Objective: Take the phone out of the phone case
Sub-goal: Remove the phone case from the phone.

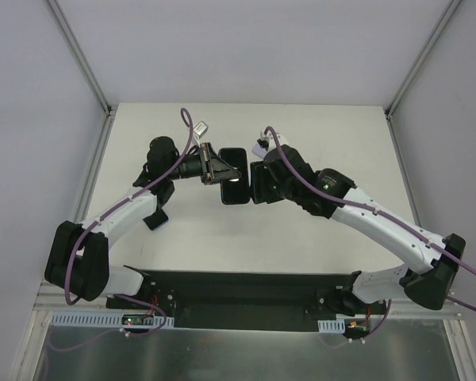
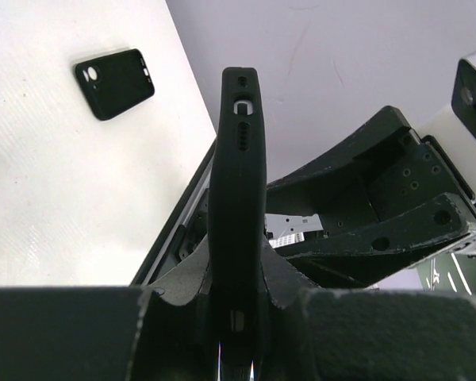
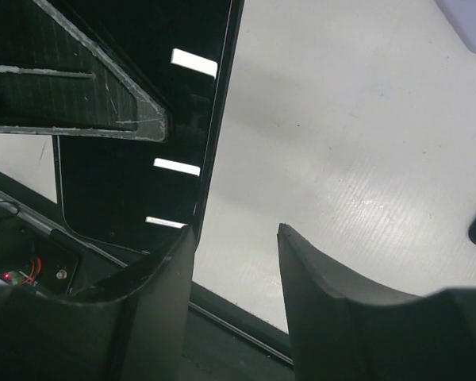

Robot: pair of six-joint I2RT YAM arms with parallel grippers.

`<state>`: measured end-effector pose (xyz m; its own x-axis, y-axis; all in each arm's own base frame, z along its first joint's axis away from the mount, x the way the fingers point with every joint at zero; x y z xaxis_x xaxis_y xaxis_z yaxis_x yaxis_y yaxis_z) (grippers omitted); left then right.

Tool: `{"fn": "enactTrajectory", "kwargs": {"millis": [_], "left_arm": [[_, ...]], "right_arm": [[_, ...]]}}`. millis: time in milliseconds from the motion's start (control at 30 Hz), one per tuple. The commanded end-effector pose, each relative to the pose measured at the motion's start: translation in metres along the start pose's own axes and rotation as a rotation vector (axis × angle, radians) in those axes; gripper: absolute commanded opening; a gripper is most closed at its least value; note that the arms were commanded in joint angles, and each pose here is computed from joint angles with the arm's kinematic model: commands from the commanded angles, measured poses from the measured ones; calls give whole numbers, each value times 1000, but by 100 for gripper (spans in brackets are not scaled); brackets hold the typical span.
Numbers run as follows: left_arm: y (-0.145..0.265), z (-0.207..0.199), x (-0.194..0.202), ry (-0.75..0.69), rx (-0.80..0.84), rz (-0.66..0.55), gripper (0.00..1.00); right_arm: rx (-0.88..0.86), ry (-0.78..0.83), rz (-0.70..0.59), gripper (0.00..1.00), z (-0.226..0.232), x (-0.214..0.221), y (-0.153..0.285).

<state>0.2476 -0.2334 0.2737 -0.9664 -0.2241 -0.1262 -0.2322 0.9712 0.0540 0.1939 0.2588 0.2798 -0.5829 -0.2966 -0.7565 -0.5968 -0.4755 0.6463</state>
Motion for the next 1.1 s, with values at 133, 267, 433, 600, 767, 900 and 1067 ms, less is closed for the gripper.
{"fn": "enactTrajectory", "kwargs": {"millis": [133, 267, 433, 600, 767, 900, 1067], "left_arm": [[6, -54, 2, -156, 114, -21, 0], [8, -63, 3, -172, 130, -25, 0], [12, -78, 4, -189, 166, -31, 0], [18, -87, 6, -196, 187, -34, 0], [24, -93, 7, -206, 212, -41, 0], [26, -99, 8, -206, 237, -43, 0], [29, -106, 9, -197, 270, -47, 0]], "right_arm": [[133, 44, 54, 48, -12, 9, -9], [239, 88, 95, 47, -19, 17, -15], [324, 130, 176, 47, -27, 38, -31], [357, 139, 235, 46, -32, 55, -46], [306, 101, 262, 46, -34, 65, -57], [239, 55, 269, 45, -32, 71, -67], [187, 27, 298, 45, -30, 81, -76]]}}
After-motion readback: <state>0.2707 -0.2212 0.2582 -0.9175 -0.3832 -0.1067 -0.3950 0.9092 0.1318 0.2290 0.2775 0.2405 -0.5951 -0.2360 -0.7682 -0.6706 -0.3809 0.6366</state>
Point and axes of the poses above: each gripper's point midway between its finger pads, its own y axis back along the fingers, its own z axis along the line the jaws close on, x = y × z, the point moved 5 cm from there along y, back along the fingers, and after that the axes turned 11 degrees about y, right-handed, at the moved point
